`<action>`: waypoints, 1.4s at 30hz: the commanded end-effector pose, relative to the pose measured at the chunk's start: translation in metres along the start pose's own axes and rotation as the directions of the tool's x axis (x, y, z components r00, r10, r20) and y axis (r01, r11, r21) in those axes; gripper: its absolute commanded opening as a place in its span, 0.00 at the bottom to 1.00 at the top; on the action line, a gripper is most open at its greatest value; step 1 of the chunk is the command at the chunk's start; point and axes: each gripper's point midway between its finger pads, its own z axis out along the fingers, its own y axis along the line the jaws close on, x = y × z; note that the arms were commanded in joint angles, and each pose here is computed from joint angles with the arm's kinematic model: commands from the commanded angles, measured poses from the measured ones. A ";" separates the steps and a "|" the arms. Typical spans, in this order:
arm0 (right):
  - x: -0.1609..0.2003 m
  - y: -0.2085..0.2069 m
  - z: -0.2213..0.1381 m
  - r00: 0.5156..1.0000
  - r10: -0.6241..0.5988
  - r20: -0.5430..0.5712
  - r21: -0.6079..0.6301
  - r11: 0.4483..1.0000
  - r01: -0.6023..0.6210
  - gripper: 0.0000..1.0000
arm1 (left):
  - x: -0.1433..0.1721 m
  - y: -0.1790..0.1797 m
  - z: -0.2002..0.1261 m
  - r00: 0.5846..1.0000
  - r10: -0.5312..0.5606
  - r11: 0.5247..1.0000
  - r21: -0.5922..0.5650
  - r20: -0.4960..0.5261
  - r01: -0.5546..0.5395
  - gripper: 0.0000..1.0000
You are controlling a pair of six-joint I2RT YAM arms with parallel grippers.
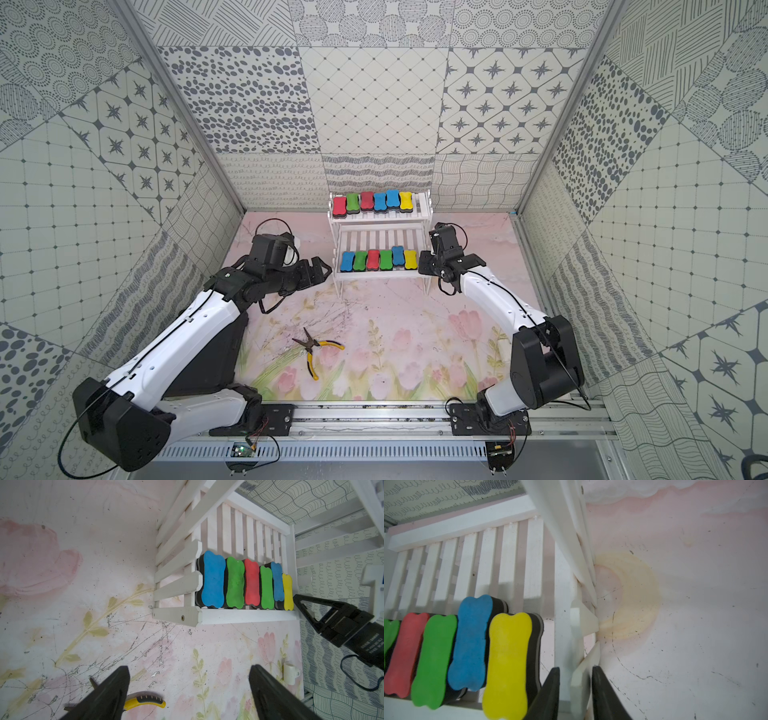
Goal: Remove the whiteboard erasers from the shelf
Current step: Adjust the shelf at the center of the board, then pick up the whiteboard eraser from the shelf.
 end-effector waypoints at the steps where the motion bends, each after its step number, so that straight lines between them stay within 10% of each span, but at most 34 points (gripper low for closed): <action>1: -0.020 -0.002 -0.026 0.995 0.018 0.094 0.019 1.000 -0.020 0.45 | -0.002 -0.003 -0.004 0.999 0.033 0.999 0.000 0.003 -0.033 0.95; 14: -0.119 0.068 -0.148 0.938 -0.096 0.332 -0.094 0.987 0.134 0.54 | 0.026 -0.055 0.000 0.996 0.089 0.991 0.104 -0.013 -0.087 0.99; 24: -0.184 0.096 -0.091 0.948 -0.194 0.253 0.016 0.980 0.197 0.57 | 0.028 -0.050 -0.010 0.993 0.114 0.990 0.086 -0.016 -0.112 0.99; 42: -0.200 0.099 -0.051 0.955 -0.189 0.229 0.063 0.982 0.179 0.53 | 0.029 -0.039 -0.015 0.990 0.138 0.990 0.038 -0.012 -0.137 0.99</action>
